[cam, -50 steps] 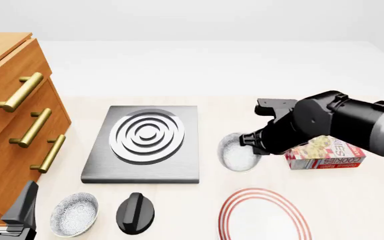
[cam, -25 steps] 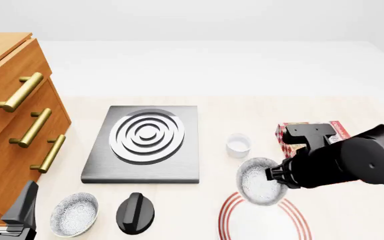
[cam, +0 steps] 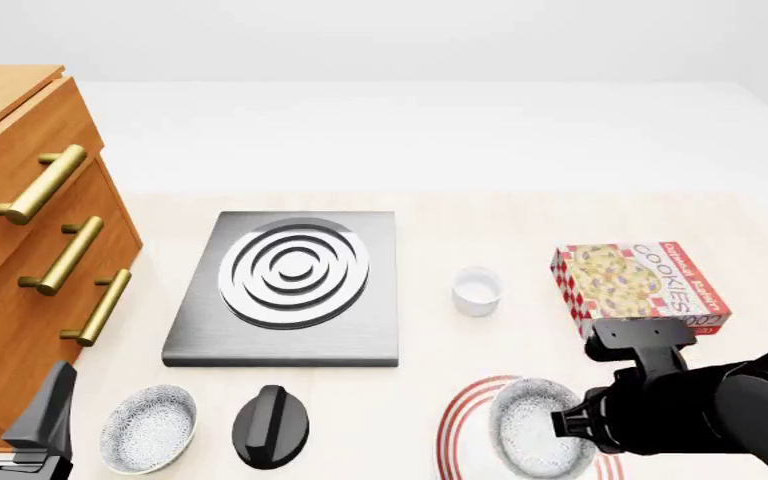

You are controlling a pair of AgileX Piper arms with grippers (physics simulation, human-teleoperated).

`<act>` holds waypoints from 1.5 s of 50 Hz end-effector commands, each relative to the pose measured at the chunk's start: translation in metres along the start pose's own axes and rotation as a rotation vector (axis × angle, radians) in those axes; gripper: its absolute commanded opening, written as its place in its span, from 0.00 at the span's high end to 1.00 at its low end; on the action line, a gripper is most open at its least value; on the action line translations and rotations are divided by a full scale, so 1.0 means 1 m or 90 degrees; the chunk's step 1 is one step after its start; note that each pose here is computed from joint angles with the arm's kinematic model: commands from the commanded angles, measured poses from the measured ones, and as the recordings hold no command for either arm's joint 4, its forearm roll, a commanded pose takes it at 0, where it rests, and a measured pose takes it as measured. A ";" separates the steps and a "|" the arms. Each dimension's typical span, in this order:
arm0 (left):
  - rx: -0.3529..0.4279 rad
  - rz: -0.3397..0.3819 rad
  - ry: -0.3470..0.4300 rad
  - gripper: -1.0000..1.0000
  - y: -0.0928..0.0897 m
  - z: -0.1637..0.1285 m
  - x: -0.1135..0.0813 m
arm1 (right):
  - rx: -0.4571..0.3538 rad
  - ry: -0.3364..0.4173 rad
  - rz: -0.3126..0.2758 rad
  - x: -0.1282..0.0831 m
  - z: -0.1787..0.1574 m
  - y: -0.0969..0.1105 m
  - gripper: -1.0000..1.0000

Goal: Pick the akita bowl between the plate and the ramekin and place it on the plate.

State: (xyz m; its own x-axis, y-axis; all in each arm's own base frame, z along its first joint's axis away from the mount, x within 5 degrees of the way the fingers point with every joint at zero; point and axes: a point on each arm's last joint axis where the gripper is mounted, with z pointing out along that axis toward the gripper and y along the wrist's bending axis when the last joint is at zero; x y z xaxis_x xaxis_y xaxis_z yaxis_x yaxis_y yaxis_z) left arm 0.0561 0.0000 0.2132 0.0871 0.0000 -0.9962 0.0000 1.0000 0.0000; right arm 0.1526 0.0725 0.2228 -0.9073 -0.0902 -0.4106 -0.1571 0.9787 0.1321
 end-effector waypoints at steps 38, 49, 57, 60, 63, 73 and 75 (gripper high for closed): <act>0.000 0.000 0.000 0.00 0.000 0.000 0.000 | 0.015 0.018 0.017 0.015 0.034 -0.011 0.00; 0.000 0.000 0.000 0.00 0.000 0.000 0.000 | 0.017 -0.006 0.018 0.005 0.017 -0.013 0.00; 0.000 0.000 0.000 0.00 0.000 0.000 0.000 | 0.040 -0.115 0.031 -0.021 -0.073 -0.027 0.00; 0.000 0.000 0.000 0.00 0.000 0.000 0.000 | 0.050 -0.180 0.044 -0.029 -0.118 -0.029 0.00; 0.000 0.000 0.000 0.00 0.000 0.000 0.000 | 0.051 -0.245 0.052 -0.034 -0.154 -0.028 0.00; 0.000 0.000 0.000 0.00 0.000 0.000 0.000 | -0.033 -0.349 0.051 -0.024 -0.207 -0.009 0.00; 0.000 0.000 0.000 0.00 0.000 0.000 0.000 | -0.029 -0.360 0.041 -0.023 -0.209 -0.010 0.00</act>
State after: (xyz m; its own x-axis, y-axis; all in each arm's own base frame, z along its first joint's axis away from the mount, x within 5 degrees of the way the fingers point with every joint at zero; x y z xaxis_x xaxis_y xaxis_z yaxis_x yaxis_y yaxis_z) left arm 0.0561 0.0000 0.2132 0.0871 0.0000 -0.9962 0.0000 1.0000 0.0000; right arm 0.1274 0.0337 0.3743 -0.6814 0.0563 -0.7298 -0.1026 0.9798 0.1714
